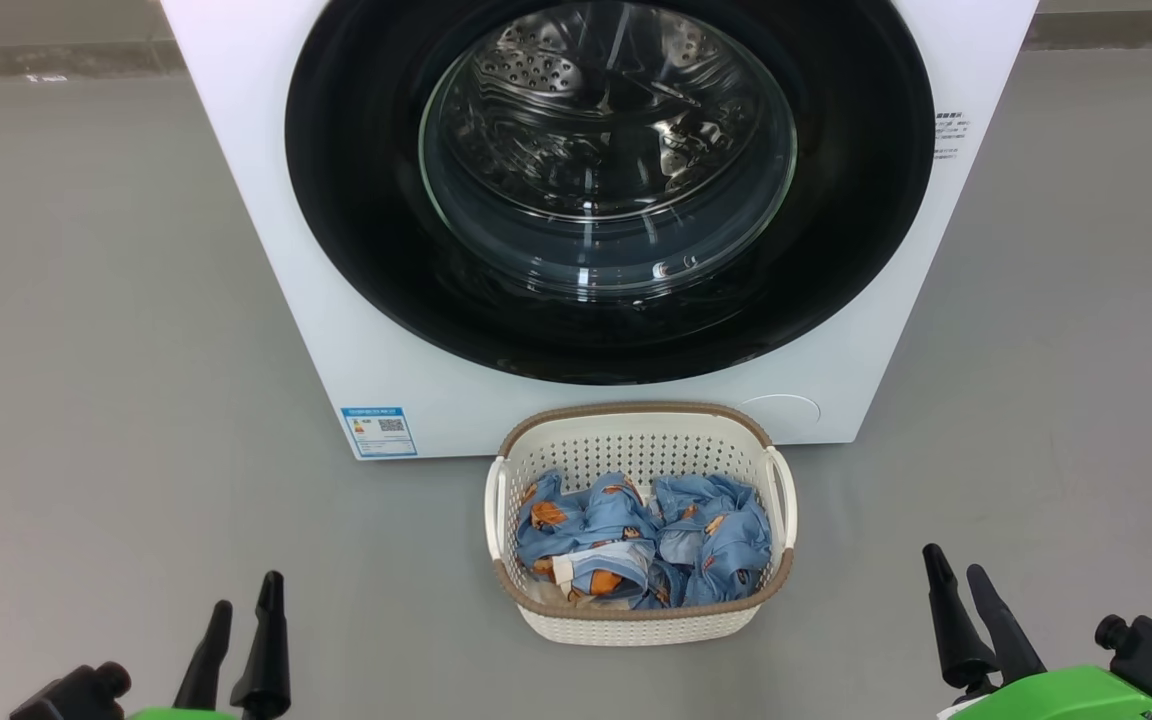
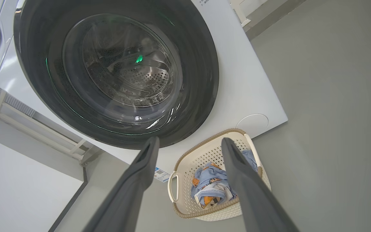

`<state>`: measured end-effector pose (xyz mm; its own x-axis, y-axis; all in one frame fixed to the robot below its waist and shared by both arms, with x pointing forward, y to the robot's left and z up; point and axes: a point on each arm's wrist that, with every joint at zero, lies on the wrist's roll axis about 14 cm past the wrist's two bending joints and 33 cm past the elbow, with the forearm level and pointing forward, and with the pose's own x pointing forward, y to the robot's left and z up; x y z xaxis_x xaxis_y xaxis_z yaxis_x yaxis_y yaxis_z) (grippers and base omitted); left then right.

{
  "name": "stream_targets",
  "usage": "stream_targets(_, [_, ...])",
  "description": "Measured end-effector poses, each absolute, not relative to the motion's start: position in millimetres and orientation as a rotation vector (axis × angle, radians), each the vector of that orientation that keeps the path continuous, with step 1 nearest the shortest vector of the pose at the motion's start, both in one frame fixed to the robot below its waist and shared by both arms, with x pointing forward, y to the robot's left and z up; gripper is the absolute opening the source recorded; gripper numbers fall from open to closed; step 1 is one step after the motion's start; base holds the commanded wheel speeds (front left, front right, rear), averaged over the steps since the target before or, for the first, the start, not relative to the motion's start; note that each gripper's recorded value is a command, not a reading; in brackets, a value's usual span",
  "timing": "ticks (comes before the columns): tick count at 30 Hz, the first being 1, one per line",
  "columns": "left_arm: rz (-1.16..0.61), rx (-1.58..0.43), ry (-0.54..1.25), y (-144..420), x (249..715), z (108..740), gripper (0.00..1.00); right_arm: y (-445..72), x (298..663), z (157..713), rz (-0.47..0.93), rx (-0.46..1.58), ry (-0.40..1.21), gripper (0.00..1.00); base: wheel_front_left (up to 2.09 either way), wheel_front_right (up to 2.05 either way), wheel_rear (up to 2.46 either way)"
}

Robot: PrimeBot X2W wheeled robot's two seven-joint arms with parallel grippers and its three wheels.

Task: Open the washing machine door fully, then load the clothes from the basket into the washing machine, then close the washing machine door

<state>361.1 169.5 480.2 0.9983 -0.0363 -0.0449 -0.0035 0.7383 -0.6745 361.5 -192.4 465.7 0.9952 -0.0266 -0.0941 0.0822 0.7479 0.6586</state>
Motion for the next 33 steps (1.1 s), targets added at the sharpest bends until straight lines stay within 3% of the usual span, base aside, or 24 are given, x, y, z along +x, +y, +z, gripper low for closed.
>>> stream_targets(33, [-0.093, -0.370, -0.019, 163, 362, 494, 1.00, -183, 360, 476, 0.018, 0.355, 0.025, 1.00, 0.00, 0.00, 0.00])
